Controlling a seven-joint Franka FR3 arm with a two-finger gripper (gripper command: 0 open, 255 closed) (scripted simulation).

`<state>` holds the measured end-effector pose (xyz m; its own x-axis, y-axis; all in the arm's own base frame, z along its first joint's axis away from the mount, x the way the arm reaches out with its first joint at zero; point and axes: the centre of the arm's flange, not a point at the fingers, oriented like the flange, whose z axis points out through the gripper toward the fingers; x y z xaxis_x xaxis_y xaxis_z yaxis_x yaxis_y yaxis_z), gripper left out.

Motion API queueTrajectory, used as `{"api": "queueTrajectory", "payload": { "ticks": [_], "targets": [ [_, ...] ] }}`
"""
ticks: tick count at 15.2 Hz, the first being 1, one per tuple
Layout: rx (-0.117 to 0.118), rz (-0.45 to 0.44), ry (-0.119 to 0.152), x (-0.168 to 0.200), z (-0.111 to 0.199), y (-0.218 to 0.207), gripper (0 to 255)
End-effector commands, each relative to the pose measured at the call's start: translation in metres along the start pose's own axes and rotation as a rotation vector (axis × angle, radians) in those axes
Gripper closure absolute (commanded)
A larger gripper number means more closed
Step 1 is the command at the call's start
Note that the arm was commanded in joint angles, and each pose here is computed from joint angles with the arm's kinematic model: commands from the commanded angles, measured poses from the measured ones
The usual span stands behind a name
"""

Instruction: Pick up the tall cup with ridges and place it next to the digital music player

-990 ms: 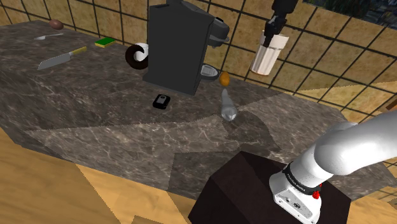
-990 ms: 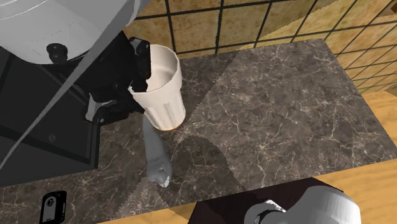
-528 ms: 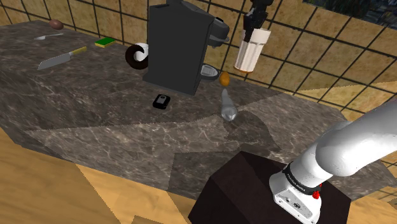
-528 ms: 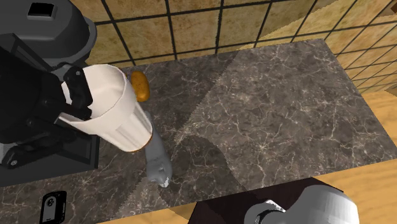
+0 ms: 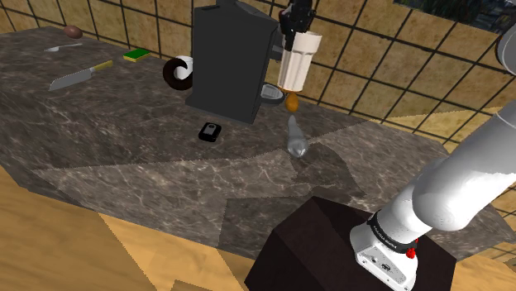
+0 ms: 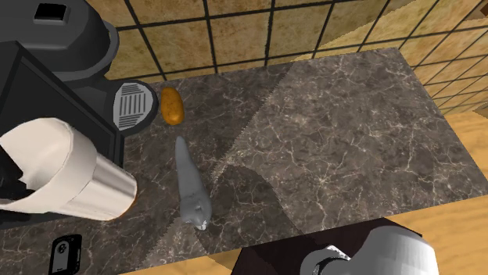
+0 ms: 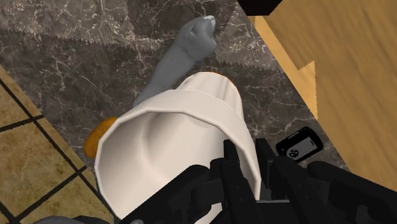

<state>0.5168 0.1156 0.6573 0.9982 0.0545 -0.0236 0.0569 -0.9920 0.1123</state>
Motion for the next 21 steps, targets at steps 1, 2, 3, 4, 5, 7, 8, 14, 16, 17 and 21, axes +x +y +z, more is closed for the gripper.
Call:
{"api": "queueTrajectory", "payload": {
  "ticks": [1, 2, 3, 4, 5, 7, 8, 14, 16, 17, 21],
  "targets": [
    [0.001, 0.001, 0.001, 0.016, -0.004, -0.019, 255],
    [0.001, 0.001, 0.001, 0.024, -0.005, -0.030, 255],
    [0.001, 0.001, 0.001, 0.031, -0.007, -0.041, 255],
    [0.001, 0.001, 0.001, 0.039, -0.008, -0.052, 255],
    [0.001, 0.001, 0.001, 0.046, -0.010, -0.063, 255],
    [0.001, 0.001, 0.001, 0.059, -0.007, -0.082, 255],
    [0.001, 0.001, 0.001, 0.059, -0.002, -0.083, 255],
    [0.001, 0.001, 0.001, 0.060, 0.030, -0.086, 255],
    [0.001, 0.001, 0.001, 0.060, 0.040, -0.087, 255],
    [0.001, 0.001, 0.001, 0.060, 0.046, -0.088, 255],
    [0.001, 0.001, 0.001, 0.061, 0.066, -0.090, 255]
  ]
}}
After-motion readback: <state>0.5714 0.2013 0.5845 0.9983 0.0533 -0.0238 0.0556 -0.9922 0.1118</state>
